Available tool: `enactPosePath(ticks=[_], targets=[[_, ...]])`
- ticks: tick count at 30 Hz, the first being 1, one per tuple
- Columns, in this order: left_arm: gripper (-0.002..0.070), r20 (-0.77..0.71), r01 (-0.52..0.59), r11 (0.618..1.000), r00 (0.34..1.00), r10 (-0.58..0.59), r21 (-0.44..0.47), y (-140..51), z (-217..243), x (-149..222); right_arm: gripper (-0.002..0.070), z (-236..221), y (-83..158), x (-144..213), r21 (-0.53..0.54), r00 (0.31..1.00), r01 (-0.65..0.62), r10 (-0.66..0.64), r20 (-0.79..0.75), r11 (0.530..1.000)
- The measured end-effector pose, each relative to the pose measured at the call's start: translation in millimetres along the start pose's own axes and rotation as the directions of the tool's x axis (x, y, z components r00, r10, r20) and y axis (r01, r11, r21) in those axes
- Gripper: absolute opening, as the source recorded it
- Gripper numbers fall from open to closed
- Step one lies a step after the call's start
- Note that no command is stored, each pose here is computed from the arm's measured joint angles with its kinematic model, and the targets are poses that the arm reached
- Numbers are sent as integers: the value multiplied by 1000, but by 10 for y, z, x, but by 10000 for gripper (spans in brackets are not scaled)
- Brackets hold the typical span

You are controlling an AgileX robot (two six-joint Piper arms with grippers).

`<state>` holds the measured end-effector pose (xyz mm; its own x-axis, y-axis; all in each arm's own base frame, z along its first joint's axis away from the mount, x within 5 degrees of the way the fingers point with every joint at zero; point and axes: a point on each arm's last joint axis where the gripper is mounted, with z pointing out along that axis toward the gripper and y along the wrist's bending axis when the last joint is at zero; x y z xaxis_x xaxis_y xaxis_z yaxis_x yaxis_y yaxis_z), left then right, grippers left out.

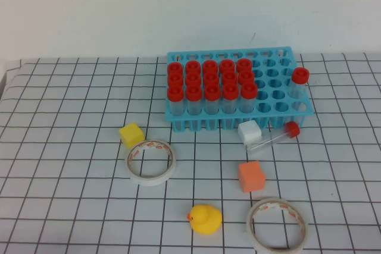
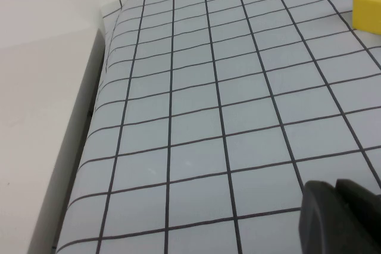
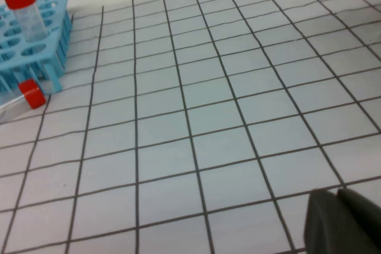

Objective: Place the test tubes

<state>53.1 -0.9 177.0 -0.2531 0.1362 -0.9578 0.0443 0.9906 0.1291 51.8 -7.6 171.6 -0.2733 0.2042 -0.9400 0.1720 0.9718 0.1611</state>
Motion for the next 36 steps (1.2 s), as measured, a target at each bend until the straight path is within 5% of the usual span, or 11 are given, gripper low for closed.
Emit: enactPosePath(ticks=[33, 36], targets=[[-1, 0, 2, 1000, 1000, -2, 1, -1, 0, 0, -1, -1, -39, -11, 43, 992, 128, -129, 6, 991], [-1, 4, 64, 998, 998, -64, 15, -14, 0, -5, -1, -1, -39, -10, 42, 992, 127, -127, 6, 991]])
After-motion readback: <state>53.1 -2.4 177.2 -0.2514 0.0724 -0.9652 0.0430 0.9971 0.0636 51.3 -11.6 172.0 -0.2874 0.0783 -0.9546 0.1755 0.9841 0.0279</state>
